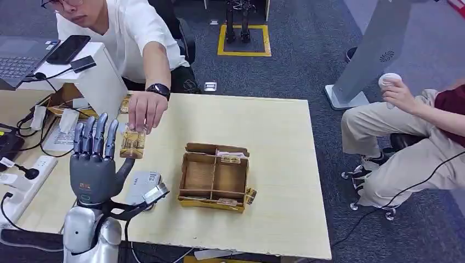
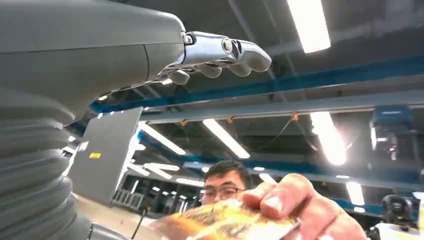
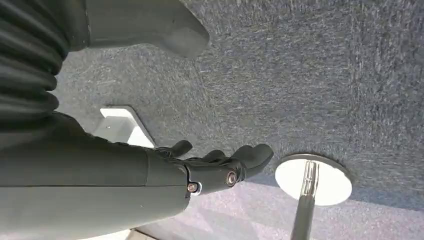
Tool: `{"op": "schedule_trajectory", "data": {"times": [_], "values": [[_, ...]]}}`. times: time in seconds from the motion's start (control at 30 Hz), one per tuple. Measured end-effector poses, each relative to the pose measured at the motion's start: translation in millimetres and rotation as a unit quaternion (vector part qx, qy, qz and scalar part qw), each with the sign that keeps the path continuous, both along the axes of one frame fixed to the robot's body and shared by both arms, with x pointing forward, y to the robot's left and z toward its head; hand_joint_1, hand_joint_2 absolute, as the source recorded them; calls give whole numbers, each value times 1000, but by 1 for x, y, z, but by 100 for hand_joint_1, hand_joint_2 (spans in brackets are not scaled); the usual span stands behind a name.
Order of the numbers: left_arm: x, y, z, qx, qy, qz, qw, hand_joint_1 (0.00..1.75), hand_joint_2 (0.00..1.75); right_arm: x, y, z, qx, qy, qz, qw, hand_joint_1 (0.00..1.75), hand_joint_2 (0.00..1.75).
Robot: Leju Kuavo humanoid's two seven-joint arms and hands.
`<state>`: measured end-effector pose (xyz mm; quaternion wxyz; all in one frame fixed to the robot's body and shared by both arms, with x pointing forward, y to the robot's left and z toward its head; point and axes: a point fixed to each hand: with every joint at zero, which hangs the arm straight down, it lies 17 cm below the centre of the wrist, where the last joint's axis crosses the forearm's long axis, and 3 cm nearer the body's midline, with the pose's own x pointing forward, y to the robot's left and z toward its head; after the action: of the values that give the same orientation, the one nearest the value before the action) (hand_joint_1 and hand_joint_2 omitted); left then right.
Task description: Pass the card to the sensor for recognition and then transmit it.
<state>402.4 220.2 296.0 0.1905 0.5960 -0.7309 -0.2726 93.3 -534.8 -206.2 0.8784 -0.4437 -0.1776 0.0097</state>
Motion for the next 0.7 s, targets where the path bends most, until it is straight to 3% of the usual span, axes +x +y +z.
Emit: {"op": "schedule_trajectory", "data": {"times": [0.27, 0.3, 0.33, 0.37, 0.7], "values": [[15, 1, -2, -25, 11, 9, 1000, 0, 175, 1, 5, -2, 4, -1, -1, 1000, 0, 175], [16, 1, -2, -26, 11, 8, 1000, 14, 175, 1, 5, -2, 4, -1, -1, 1000, 0, 175], [16, 0, -2, -26, 12, 8, 1000, 58, 175, 0, 5, -2, 5, -1, -1, 1000, 0, 175], [17, 1, -3, -29, 13, 8, 999, 175, 175, 1, 6, -2, 5, -2, -1, 1000, 0, 175], [20, -9, 1, -63, 10, -16, 998, 175, 175, 1, 11, -4, 9, -4, -3, 1000, 0, 175]]}}
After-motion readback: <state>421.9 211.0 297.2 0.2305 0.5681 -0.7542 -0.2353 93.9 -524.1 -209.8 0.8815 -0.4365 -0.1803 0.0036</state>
